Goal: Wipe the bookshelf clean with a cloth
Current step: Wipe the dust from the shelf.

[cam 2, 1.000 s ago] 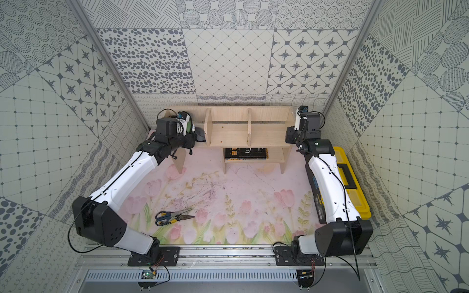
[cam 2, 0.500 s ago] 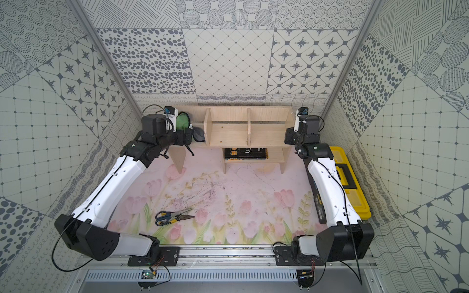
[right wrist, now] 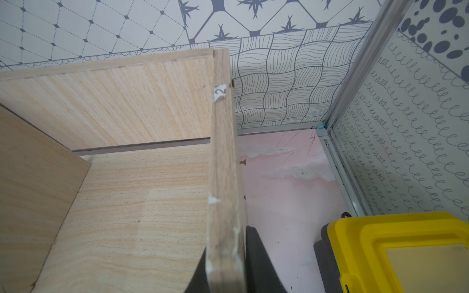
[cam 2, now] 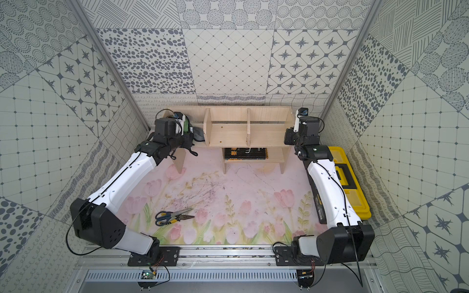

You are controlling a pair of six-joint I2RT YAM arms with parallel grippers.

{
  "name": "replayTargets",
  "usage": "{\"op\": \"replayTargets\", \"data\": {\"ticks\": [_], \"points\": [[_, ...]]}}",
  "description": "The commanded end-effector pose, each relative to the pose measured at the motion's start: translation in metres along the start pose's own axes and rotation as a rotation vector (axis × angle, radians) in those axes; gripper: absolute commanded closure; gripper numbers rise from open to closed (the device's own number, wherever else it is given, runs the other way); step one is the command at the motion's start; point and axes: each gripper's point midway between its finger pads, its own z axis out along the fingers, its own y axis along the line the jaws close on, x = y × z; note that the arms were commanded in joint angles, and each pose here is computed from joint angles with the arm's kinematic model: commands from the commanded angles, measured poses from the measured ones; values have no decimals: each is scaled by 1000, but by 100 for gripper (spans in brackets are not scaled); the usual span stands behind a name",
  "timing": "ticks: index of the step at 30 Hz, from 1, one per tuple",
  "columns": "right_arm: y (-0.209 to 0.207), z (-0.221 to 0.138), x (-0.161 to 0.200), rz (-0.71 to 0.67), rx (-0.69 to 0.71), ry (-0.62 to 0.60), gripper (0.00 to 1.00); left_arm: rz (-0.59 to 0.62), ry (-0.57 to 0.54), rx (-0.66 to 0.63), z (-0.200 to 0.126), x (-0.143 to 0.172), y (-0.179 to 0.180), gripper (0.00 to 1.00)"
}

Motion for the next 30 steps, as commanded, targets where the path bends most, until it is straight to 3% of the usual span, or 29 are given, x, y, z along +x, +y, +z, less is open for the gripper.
{"op": "replayTargets", "data": {"ticks": [1, 4, 5, 10, 13, 20, 25, 30], "points": [[57, 5, 18, 160, -228, 60, 100, 8, -32, 81, 4, 6, -29, 68], [55, 4, 17, 157, -219, 54, 100, 10, 42, 47, -3, 30, -32, 97], [55, 3, 16, 156, -218, 51, 100, 3, 70, 18, -5, 40, -27, 100], [59, -1, 14, 157, -242, 46, 100, -42, 94, -188, -23, 53, 17, 100], [60, -1, 13, 158, -251, 45, 100, -89, 63, -220, -30, 35, 33, 100], [66, -4, 10, 156, -283, 45, 100, -53, -22, -333, -28, -30, 64, 100], [68, -8, 8, 148, -297, 39, 100, -24, -75, -262, -16, -61, 51, 100], [70, -6, 11, 154, -308, 48, 100, -72, -159, -2, -12, -82, 0, 100]]}}
